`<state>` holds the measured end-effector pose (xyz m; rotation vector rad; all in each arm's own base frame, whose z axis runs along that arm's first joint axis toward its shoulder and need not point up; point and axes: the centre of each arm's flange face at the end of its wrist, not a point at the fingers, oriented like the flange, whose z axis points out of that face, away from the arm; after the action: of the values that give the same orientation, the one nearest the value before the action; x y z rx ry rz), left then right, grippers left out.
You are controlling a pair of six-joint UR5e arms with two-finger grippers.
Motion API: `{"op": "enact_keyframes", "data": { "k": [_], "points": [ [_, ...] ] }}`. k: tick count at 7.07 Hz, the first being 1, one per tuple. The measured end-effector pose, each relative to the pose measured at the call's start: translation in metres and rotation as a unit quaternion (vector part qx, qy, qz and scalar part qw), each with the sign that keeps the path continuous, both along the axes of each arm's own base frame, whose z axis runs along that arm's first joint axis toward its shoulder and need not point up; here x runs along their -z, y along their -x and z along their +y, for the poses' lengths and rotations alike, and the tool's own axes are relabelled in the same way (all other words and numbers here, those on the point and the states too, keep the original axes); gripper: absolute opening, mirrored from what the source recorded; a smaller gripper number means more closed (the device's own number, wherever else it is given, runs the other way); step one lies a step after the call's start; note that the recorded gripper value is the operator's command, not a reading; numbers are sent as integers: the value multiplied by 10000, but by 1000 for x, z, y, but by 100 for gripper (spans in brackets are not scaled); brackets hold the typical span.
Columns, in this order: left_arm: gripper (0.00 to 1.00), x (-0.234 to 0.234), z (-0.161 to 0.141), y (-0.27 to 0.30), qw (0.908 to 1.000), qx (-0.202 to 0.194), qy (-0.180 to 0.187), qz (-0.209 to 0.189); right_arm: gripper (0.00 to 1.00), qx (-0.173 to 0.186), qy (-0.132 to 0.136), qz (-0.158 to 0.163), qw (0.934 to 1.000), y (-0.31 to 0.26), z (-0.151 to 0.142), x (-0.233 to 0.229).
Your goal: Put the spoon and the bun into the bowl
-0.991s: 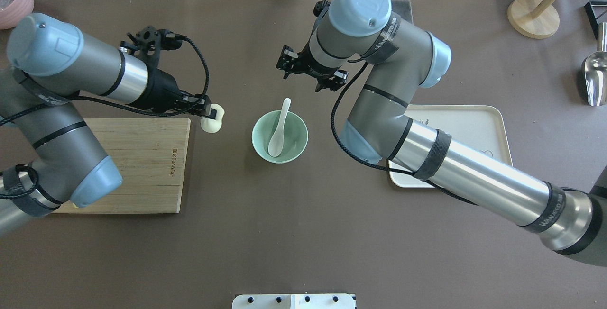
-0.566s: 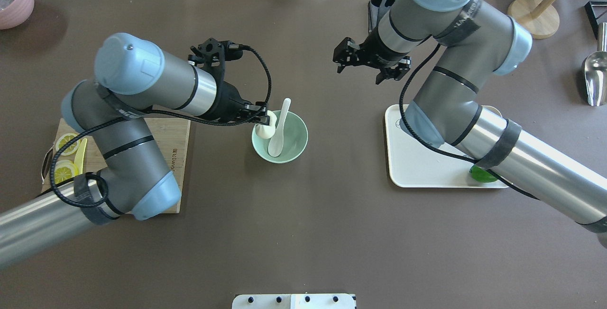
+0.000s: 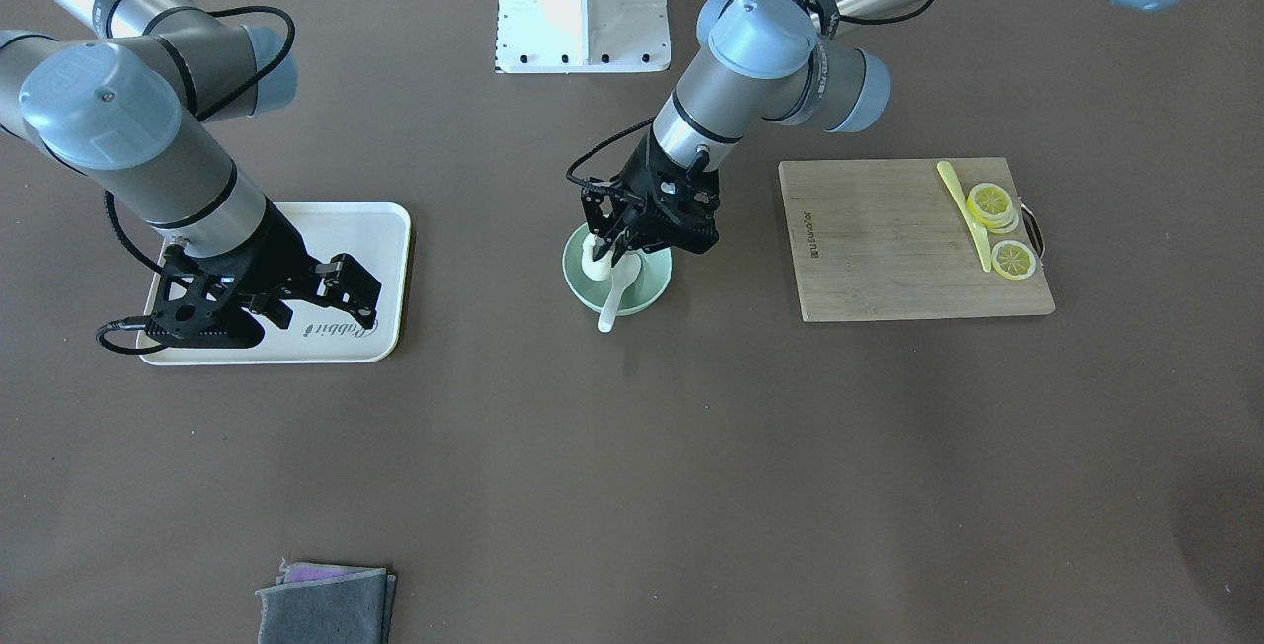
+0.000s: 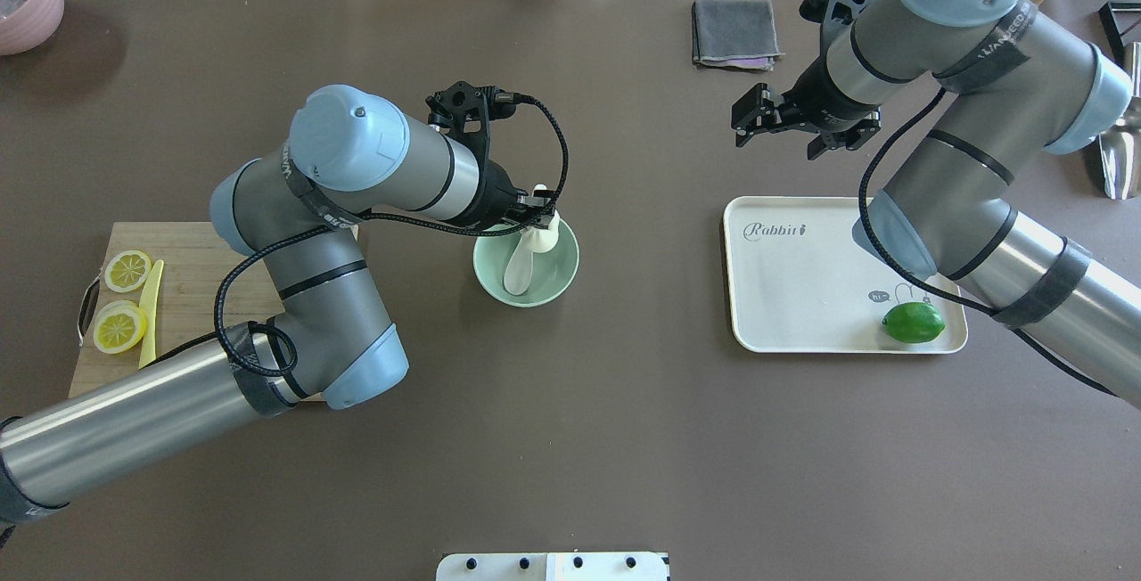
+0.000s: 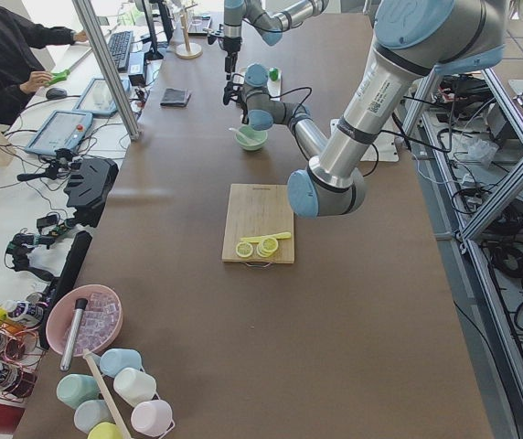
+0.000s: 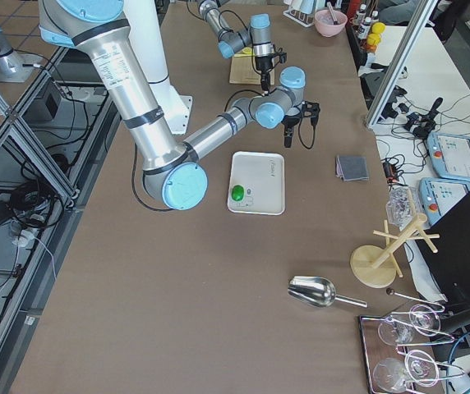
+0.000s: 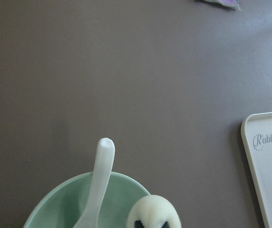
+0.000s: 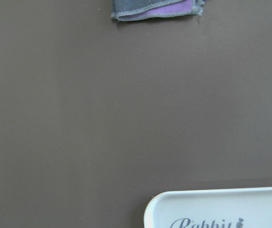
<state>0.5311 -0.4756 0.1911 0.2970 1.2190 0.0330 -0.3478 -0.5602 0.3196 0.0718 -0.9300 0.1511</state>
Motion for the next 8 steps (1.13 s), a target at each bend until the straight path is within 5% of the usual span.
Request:
{"op": "enact_keyframes", "data": {
  "k": [4, 6, 8],
  "points": [
    [98, -20, -11, 30, 9988, 336, -325, -160, 100, 377, -478, 324, 9976, -58, -9, -39],
    [98, -76, -36, 119, 9906, 454, -870, -956, 100, 643, -567, 366, 9956, -121, -10, -92],
    [98, -150, -63, 254, 9734, 96, -1465, -1757, 100, 671, -436, 584, 9951, -170, 2, -153]
  ]
}}
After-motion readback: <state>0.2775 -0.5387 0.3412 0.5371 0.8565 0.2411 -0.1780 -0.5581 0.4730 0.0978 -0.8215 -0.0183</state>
